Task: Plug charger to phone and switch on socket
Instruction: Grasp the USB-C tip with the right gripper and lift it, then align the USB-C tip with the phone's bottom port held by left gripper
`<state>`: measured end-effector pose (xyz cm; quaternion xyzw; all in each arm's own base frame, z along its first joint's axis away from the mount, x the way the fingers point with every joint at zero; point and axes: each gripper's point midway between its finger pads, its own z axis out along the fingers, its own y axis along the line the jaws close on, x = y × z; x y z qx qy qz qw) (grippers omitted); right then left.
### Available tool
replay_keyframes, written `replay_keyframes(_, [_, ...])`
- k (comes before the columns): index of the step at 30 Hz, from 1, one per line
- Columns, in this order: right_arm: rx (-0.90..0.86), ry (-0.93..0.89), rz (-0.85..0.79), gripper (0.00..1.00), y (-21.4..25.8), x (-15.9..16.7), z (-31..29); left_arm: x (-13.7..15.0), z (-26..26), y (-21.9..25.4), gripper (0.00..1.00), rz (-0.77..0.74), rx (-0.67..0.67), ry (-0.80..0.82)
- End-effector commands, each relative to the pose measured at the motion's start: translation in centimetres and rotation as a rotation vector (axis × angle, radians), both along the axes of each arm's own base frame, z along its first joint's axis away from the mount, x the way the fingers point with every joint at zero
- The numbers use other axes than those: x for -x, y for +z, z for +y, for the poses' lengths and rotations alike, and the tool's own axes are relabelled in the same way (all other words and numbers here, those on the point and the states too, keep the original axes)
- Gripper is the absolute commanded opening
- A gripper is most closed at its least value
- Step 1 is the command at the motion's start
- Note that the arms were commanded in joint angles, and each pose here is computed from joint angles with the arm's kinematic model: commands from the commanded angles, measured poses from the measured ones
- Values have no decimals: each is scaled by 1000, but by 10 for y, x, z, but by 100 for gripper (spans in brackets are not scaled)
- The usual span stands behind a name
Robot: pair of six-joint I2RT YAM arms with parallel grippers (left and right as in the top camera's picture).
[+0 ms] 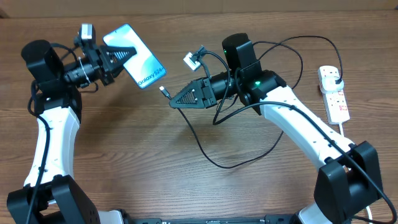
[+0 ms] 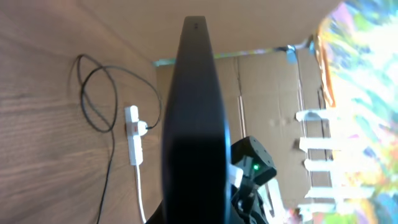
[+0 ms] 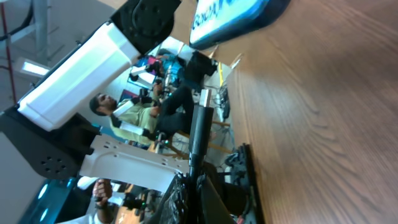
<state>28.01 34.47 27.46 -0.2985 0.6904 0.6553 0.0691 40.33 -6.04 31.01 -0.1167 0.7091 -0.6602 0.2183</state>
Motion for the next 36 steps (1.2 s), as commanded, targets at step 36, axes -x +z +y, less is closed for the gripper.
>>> replay_keyframes(36, [-87,16,-71,4,36,0,3,5,-11,25,4,12,48,-45])
